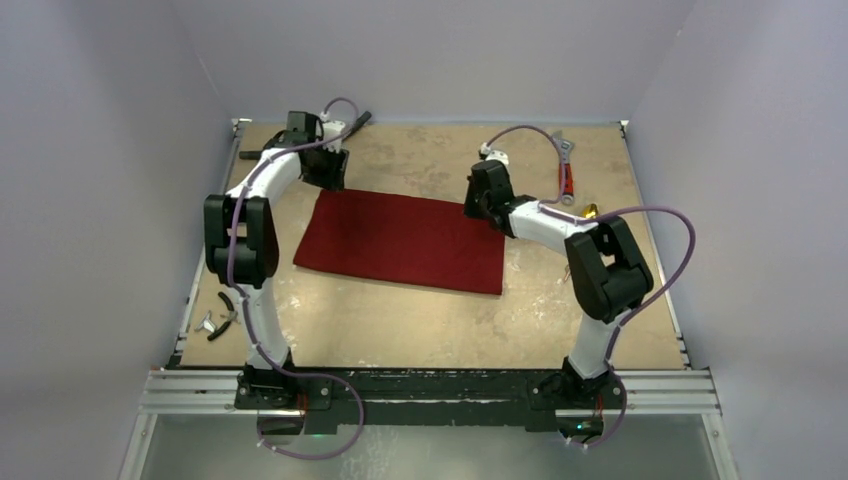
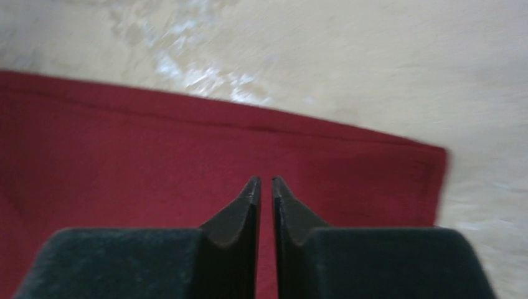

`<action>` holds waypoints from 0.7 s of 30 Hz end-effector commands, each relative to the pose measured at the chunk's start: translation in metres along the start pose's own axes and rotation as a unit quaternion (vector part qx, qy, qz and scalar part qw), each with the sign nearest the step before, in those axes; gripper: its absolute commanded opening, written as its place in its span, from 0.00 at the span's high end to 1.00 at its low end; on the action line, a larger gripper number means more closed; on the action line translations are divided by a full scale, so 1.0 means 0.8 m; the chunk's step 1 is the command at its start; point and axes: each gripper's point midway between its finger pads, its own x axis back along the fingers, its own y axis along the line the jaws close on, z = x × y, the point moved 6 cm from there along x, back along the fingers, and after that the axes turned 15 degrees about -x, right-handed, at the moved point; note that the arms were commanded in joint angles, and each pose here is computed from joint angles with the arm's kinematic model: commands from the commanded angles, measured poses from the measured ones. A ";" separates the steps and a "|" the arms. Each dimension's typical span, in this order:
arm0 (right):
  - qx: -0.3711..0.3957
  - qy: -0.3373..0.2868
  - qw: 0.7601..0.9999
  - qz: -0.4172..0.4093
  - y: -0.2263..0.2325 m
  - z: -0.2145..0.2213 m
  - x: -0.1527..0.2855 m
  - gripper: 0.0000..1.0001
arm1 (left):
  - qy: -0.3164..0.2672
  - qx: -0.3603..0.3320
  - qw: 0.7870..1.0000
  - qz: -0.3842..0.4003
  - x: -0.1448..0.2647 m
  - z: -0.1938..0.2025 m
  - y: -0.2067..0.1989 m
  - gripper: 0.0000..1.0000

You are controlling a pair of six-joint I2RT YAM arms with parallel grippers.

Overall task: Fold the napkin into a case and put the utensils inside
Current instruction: Smooth out the rectangle-folded napkin at the center of the board.

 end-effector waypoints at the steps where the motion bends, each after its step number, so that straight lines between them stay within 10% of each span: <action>1: -0.029 0.084 0.994 -0.064 0.014 0.028 -0.020 0.91 | 0.059 -0.068 0.988 0.127 0.008 0.049 -0.050 0.52; 17: -0.031 0.036 0.996 0.076 -0.064 -0.002 -0.068 0.99 | 0.075 -0.052 0.996 0.024 -0.052 0.074 -0.031 0.56; 21: -0.023 -0.026 0.996 0.080 -0.049 -0.039 -0.049 0.88 | 0.052 -0.037 0.998 0.002 -0.049 0.057 -0.028 0.51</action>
